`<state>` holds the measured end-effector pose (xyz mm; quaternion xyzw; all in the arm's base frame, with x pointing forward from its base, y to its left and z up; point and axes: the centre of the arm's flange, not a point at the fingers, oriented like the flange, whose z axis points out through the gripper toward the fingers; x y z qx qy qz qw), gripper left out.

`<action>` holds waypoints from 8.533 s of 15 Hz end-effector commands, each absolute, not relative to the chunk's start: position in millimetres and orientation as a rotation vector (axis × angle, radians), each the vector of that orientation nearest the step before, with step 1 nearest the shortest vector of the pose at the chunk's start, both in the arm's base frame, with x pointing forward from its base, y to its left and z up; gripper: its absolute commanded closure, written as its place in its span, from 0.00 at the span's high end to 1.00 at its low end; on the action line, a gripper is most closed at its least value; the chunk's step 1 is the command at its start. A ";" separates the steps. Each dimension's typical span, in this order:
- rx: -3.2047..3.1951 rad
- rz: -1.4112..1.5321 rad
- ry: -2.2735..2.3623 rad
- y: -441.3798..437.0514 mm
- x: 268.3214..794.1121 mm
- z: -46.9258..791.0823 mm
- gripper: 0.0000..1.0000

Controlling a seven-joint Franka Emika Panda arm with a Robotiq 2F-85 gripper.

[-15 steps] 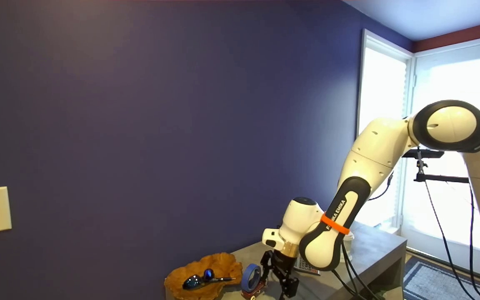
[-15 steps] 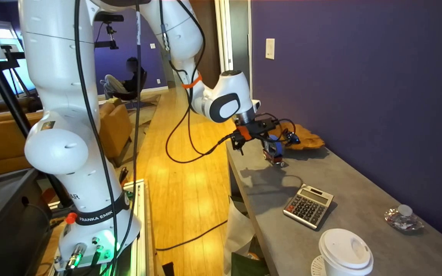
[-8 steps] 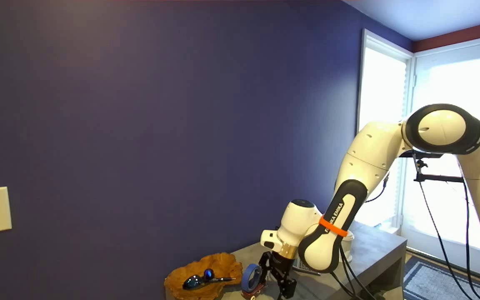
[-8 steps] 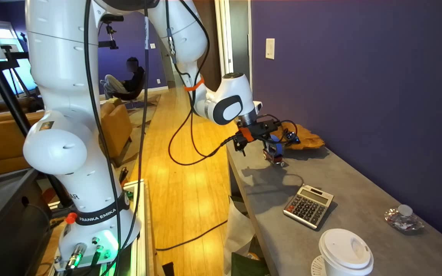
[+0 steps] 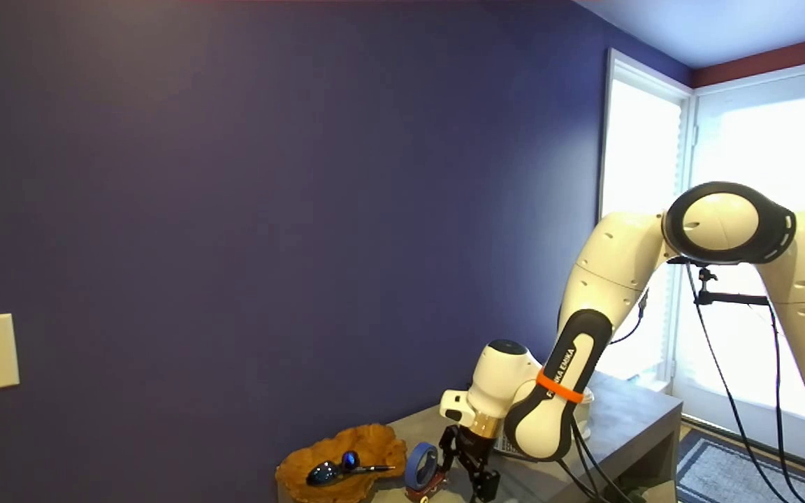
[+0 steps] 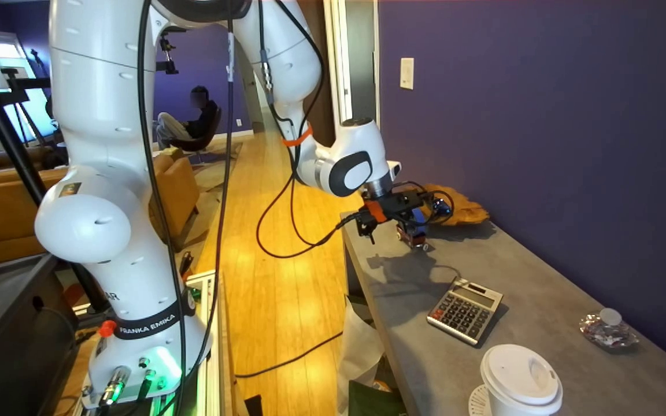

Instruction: Move the toy car to the right

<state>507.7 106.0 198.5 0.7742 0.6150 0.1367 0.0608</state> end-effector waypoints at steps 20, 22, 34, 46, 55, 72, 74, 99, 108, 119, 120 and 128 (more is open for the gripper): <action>2.224 0.487 1.881 103.9 546.1 174.6 0.29; 2.212 0.481 1.889 102.6 546.1 176.0 0.19; 2.173 0.465 1.910 95.4 543.7 187.1 0.01; 2.201 0.622 1.936 77.1 540.6 187.5 0.01; 2.214 0.783 1.870 34.0 525.5 195.3 0.01; 2.554 0.707 1.405 -83.7 558.1 277.0 0.01; 2.579 0.684 1.342 -90.9 561.2 290.6 0.01; 2.764 0.606 0.853 -195.0 564.7 296.6 0.01; 2.804 0.574 0.415 -279.3 580.3 301.8 0.01; 2.840 0.550 0.105 -356.5 591.7 258.0 0.01; 2.840 0.536 0.081 -362.7 590.2 252.6 0.01; 2.831 0.463 -0.080 -399.5 576.6 222.3 0.01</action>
